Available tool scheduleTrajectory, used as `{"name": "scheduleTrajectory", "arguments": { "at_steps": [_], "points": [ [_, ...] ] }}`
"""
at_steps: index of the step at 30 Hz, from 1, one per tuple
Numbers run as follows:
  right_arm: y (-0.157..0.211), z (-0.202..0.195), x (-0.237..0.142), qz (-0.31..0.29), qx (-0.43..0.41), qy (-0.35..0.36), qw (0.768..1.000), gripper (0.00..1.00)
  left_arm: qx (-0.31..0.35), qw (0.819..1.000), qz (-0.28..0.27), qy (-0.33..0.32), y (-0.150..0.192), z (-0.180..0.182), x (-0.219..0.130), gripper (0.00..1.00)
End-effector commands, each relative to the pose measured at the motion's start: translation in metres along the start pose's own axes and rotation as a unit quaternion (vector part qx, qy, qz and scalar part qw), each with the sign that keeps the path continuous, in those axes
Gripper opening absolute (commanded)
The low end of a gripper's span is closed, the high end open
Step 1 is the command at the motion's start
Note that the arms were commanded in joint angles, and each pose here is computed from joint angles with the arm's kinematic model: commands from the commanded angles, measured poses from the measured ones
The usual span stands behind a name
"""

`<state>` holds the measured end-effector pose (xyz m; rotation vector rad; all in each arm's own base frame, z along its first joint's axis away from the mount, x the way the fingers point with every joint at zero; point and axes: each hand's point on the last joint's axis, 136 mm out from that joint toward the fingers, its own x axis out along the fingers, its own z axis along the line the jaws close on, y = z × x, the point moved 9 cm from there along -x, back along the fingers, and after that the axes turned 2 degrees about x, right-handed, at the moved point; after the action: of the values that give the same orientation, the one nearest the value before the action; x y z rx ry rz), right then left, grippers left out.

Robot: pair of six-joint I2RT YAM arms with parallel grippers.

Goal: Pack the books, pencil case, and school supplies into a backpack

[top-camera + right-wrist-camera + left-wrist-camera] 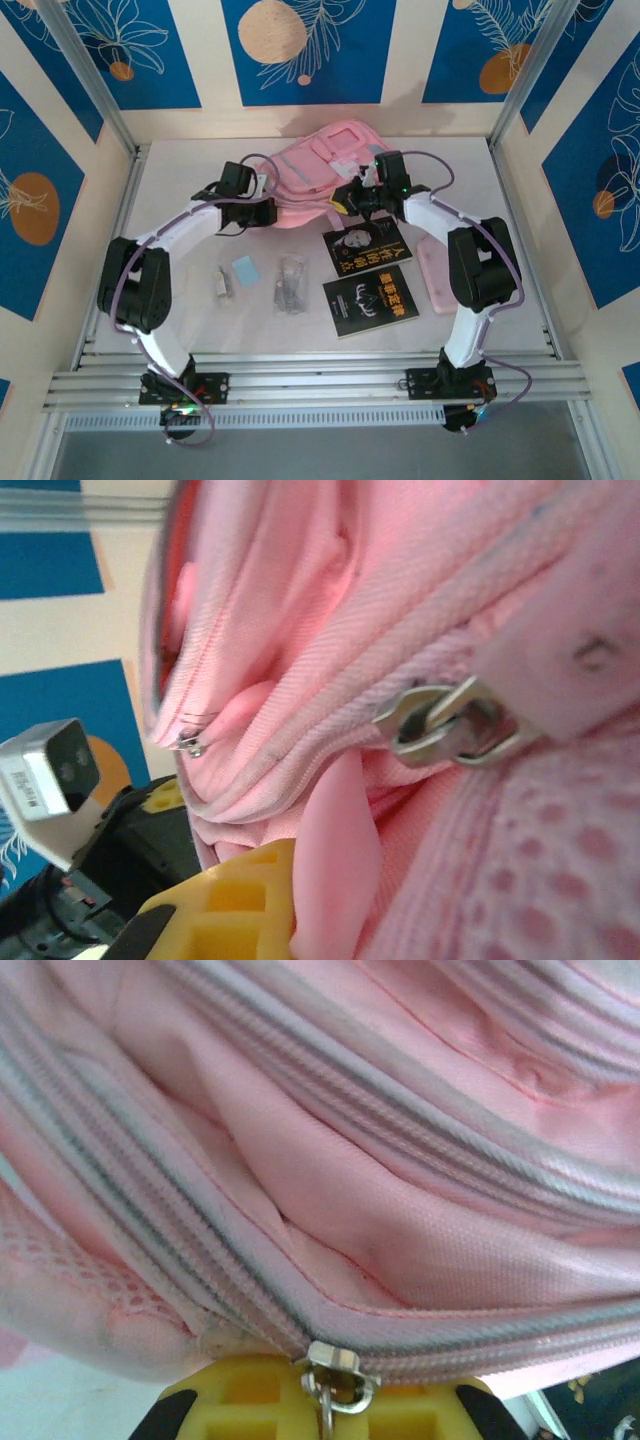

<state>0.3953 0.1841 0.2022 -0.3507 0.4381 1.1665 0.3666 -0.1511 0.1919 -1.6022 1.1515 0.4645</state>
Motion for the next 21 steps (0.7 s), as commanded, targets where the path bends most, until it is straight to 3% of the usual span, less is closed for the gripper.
{"name": "scheduleTrajectory", "arguments": {
  "at_steps": [1,6,10,12,14,15,21],
  "points": [
    [-0.031,0.019,-0.030,0.008,-0.102,-0.014,0.995,0.00,-0.014,1.000,0.021,-0.018,0.015,0.007,-0.021,0.00],
    [-0.069,0.015,-0.036,-0.006,-0.093,0.006,0.996,0.00,0.034,0.997,0.022,0.073,0.036,-0.064,-0.039,0.00],
    [-0.104,0.003,-0.038,-0.028,-0.032,0.006,0.999,0.01,0.036,0.987,0.012,0.158,0.031,-0.111,-0.036,0.00],
    [-0.109,0.001,-0.039,-0.030,-0.004,0.003,1.000,0.19,0.043,0.984,0.009,0.174,0.020,-0.127,-0.028,0.00],
    [-0.102,0.002,-0.044,-0.035,0.008,0.009,0.999,0.47,0.050,0.980,0.008,0.191,0.008,-0.143,-0.018,0.00],
    [-0.097,0.001,-0.047,-0.041,0.012,0.018,0.999,0.56,0.052,0.979,0.004,0.199,0.003,-0.150,-0.015,0.00],
    [-0.035,-0.014,-0.094,-0.095,0.046,0.057,0.993,0.93,0.042,0.971,-0.019,0.234,-0.022,-0.180,0.000,0.00]
  ]
}}
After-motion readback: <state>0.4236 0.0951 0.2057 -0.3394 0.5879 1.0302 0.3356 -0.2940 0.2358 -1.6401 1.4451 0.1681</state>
